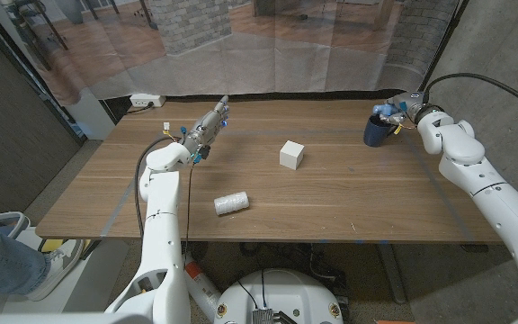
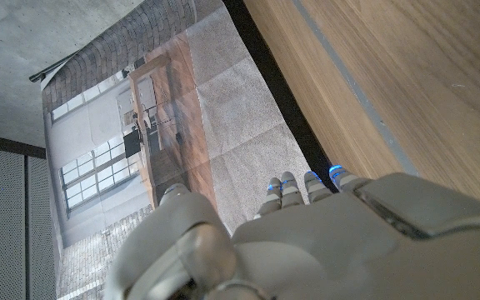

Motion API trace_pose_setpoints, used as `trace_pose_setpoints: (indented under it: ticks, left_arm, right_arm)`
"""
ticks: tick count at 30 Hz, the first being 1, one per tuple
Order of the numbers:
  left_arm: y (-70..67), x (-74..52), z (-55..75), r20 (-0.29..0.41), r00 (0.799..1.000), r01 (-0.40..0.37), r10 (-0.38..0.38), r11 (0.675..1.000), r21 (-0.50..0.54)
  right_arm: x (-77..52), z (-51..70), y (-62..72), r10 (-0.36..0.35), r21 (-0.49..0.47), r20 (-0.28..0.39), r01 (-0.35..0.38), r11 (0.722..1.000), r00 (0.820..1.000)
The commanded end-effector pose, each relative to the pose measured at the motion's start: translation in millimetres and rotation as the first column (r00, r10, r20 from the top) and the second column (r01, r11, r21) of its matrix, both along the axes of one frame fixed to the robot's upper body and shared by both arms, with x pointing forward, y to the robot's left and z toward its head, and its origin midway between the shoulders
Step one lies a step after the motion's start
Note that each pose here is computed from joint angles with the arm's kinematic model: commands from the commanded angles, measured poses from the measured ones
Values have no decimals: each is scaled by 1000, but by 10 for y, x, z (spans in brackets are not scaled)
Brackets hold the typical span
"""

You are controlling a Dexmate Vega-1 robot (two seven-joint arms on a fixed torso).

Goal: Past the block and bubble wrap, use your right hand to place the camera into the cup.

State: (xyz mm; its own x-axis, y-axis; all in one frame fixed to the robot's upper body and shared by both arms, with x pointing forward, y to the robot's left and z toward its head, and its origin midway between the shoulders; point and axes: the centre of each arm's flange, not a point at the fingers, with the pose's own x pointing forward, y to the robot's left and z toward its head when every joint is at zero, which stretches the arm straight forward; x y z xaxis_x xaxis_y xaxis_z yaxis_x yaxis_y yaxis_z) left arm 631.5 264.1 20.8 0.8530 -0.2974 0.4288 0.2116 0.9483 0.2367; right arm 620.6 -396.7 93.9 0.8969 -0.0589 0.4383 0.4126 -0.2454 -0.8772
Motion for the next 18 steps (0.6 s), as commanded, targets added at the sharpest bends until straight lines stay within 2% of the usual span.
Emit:
trace_pose_setpoints:
  ticks: [1, 18]
  left_arm:
    - [-5, 12, 6, 3, 1000, 8, -8, 1000, 1]
    - [21, -17, 25, -1, 1000, 2, -2, 1000, 9]
  right_arm:
    - [-63, 7, 24, 10, -9, -14, -10, 1000, 1000]
    - [10, -59, 123, 29, 4, -6, -29, 1000, 1000]
